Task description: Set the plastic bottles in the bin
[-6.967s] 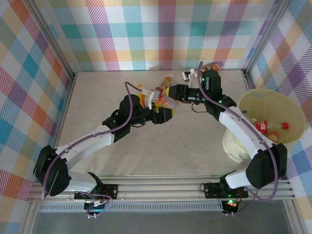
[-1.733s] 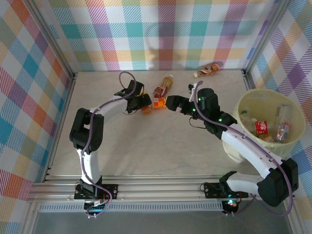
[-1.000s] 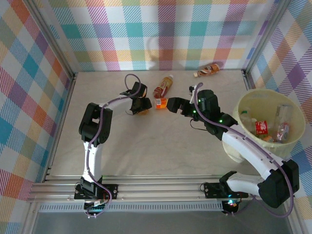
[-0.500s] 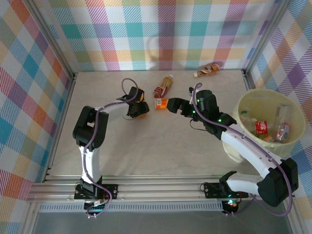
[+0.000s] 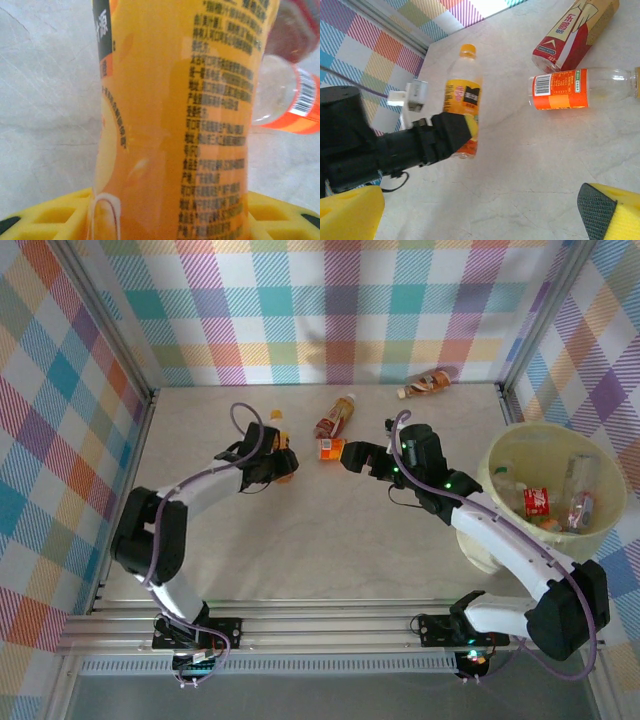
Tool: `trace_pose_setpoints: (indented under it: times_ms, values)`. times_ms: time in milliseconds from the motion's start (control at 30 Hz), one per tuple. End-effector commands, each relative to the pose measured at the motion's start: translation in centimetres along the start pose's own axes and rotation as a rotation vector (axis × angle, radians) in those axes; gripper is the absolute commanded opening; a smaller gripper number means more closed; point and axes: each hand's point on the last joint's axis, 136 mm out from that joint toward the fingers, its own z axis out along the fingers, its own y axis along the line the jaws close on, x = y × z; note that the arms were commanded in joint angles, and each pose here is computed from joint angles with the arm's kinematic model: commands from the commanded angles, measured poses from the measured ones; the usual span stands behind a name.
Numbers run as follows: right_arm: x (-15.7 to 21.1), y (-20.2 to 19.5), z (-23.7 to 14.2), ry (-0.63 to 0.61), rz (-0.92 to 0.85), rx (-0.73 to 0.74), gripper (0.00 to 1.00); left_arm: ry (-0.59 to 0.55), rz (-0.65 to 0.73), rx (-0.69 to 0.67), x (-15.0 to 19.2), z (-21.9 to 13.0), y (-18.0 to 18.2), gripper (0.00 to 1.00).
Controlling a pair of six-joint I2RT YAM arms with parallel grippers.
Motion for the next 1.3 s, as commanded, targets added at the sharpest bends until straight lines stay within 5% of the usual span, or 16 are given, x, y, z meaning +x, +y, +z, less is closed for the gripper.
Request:
trace_pose_setpoints:
  times_ms: [0, 300, 567, 867, 1267]
  values:
    - [-1.3, 1.3, -0.4, -0.036, -0.016, -0.025, 1.0, -0.073, 0.038, 0.102, -1.1, -3.7, -2.1, 0.51]
    - [-3.2, 4.0, -1.2, -0.085, -0.007, -0.131, 1.0, -0.191, 0.211, 0.365, 0.0, -12.2, -8.5, 0.51]
    - [-4.0, 6.8, -2.0, -0.095, -0.07, -0.251, 1.0, -0.185, 0.367, 0.68, 2.5, -18.6, -14.6, 0.51]
    - [-3.4, 9.6, -3.3, -0.073, -0.173, -0.396, 1.0, -0.103, 0.486, 0.942, 5.0, -21.6, -19.3, 0.51]
    - [-5.1, 11.5, -4.2, -0.195, -0.156, -0.531, 1.0, -0.024, 0.563, 1.081, 7.5, -22.0, -22.4, 0.51]
